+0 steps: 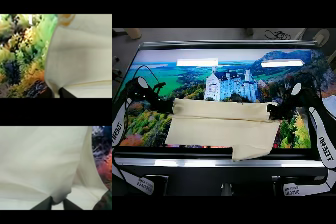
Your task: Fold the shirts.
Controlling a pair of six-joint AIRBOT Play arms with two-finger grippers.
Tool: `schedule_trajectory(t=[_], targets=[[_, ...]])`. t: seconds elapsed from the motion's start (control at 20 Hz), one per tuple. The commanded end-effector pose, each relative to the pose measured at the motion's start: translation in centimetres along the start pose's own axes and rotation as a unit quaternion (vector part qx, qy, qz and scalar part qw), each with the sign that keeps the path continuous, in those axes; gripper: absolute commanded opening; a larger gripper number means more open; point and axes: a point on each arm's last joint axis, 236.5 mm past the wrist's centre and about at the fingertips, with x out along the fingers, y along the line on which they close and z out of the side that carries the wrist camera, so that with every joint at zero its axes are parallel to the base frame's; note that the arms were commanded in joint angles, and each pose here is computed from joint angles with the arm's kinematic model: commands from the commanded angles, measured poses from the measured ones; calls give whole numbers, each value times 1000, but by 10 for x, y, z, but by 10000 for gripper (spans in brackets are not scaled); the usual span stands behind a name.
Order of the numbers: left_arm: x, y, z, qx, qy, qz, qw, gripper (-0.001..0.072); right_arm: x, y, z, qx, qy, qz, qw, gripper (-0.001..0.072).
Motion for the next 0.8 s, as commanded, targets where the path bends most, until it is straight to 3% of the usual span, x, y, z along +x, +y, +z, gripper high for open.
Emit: schedule_trajectory(t=[0.0, 0.05, 0.15, 0.25, 0.5, 0.75], targets=[[-7, -5, -7, -8, 17, -11, 1000, 614, -6, 21, -3, 26, 3, 44, 999, 416], [-24, -4, -8, -5, 13, -6, 1000, 613, -23, 17, -7, 13, 3, 28, 1000, 418], [-58, 0, -18, -21, -6, -6, 1000, 611, -54, -2, -21, -16, -1, -17, 1000, 494], [-72, 4, -45, -38, -16, -7, 999, 599, -71, -21, -46, -8, 17, -18, 1000, 494], [4, 18, -153, -92, 20, -16, 995, 599, -56, -48, -98, 1, 32, -14, 999, 485], [41, 11, -164, -115, 10, -38, 993, 597, -53, -43, -102, 3, 30, -1, 1000, 485]])
